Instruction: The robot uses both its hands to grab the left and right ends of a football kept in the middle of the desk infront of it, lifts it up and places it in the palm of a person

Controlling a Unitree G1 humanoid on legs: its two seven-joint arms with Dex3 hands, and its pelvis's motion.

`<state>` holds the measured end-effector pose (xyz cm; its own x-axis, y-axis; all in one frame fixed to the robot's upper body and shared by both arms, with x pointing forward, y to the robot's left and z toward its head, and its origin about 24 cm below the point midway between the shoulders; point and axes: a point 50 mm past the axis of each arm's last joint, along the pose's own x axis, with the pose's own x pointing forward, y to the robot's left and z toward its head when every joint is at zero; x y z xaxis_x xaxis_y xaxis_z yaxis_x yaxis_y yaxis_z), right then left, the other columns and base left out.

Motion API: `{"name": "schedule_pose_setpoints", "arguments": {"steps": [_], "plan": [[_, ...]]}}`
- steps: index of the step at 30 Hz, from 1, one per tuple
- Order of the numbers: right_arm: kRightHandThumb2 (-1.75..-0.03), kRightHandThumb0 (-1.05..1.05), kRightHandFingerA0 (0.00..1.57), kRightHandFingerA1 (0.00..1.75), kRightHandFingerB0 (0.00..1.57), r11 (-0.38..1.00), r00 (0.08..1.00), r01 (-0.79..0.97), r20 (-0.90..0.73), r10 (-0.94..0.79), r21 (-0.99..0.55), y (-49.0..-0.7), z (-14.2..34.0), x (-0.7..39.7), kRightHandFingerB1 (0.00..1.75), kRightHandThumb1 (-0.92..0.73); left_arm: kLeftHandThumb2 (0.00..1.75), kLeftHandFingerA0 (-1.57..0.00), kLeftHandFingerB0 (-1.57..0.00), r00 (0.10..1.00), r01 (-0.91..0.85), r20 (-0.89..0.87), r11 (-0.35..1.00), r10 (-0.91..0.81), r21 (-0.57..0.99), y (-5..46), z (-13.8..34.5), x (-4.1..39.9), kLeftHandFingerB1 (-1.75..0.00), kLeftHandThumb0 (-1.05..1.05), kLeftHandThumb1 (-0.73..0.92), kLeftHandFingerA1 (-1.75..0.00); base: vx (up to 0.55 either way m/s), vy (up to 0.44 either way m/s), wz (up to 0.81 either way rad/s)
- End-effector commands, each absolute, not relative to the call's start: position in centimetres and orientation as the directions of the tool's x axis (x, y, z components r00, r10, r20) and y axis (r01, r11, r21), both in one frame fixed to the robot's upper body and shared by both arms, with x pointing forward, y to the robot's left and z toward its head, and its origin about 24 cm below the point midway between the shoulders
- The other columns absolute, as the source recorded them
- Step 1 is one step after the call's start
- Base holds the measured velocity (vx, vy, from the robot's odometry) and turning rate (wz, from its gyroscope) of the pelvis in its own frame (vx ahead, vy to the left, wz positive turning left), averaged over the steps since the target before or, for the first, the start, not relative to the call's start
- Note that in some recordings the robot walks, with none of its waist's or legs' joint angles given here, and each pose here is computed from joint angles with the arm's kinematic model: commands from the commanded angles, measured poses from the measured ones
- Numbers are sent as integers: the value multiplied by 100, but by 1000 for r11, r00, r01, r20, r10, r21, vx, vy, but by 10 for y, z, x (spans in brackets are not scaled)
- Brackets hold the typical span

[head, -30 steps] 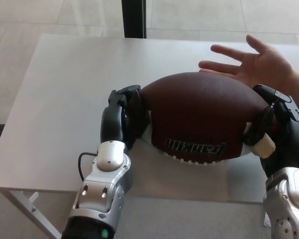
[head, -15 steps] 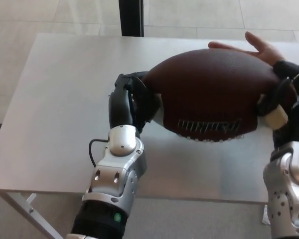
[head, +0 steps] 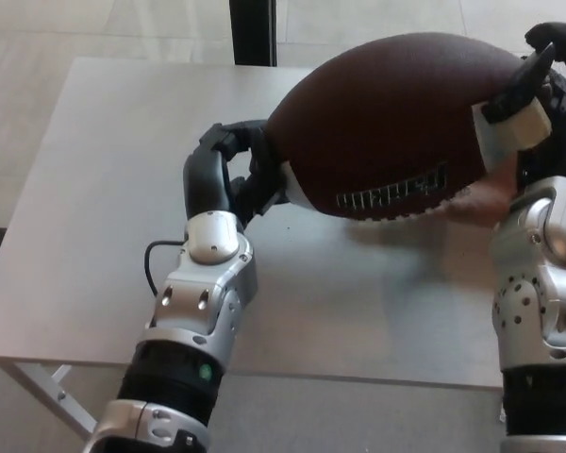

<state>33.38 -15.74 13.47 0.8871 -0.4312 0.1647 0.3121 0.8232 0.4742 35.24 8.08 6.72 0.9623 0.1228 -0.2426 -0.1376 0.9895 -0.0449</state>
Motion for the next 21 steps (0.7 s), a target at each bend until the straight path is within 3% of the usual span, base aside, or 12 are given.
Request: {"name": "schedule_pose_setpoints", "arguments": {"steps": [1,2,4,6,7,8,9,11,14,16,19,21], "plan": [[-128,-12,96,175,75,496,785,270,110,-610,825,-167,204,357,162,-53,73,-87,-70,989,144,-18,989,-144,-31,-13,221,387,-106,-21,73,-143,0,0,0],[-132,-12,98,175,70,506,784,279,110,-610,816,-168,206,359,170,-53,73,-88,-74,989,143,-26,989,-144,-37,-13,223,388,-118,-23,73,-148,0,0,0],[-136,-17,100,175,76,512,788,279,111,-605,813,-171,209,362,173,-47,68,-88,-70,990,137,-35,991,-137,-12,-14,229,391,-94,-27,73,-137,0,0,0],[-137,-14,100,175,78,485,793,259,103,-600,835,-174,212,362,170,-46,67,-88,-66,989,143,-40,989,-142,27,-17,236,392,-92,-25,72,-139,0,0,0],[-133,-15,100,175,75,486,791,271,95,-605,831,-177,213,362,172,-48,62,-88,-65,989,144,-44,988,-142,52,-18,239,393,-84,-28,70,-138,0,0,0],[-109,-22,102,175,73,459,788,270,79,-610,846,-182,215,363,174,-60,63,-87,-59,987,157,-55,981,-152,115,-21,246,393,-82,-32,73,-132,0,0,0],[-108,-21,103,175,75,441,785,267,73,-616,857,-184,217,364,173,-60,62,-87,-62,987,160,-54,975,-153,153,-22,250,393,-99,-28,72,-138,0,0,0],[-121,-20,101,175,81,419,784,257,65,-617,871,-187,219,364,168,-53,60,-89,-55,988,155,-54,968,-147,199,-24,253,393,-78,-26,70,-136,0,0,0],[-80,-33,98,175,75,309,787,232,8,-617,922,-191,219,365,175,-81,60,-85,-55,985,170,-58,950,-160,264,-31,256,392,-63,-23,70,-115,0,0,0],[-80,-32,92,175,74,352,746,307,6,-666,884,-191,218,365,158,-75,60,-87,-64,982,188,-43,912,-185,365,-32,257,392,-68,-27,70,-104,0,0,0],[-75,-31,89,175,78,316,742,327,-35,-670,891,-197,214,365,158,-75,59,-89,-77,976,211,-31,908,-214,361,-36,253,391,-75,-20,67,-105,0,0,0],[-73,-32,92,175,78,337,740,358,-45,-671,871,-197,205,365,160,-75,61,-95,-78,976,216,-55,907,-210,361,-35,245,392,-88,-27,72,-121,0,0,0]]}}
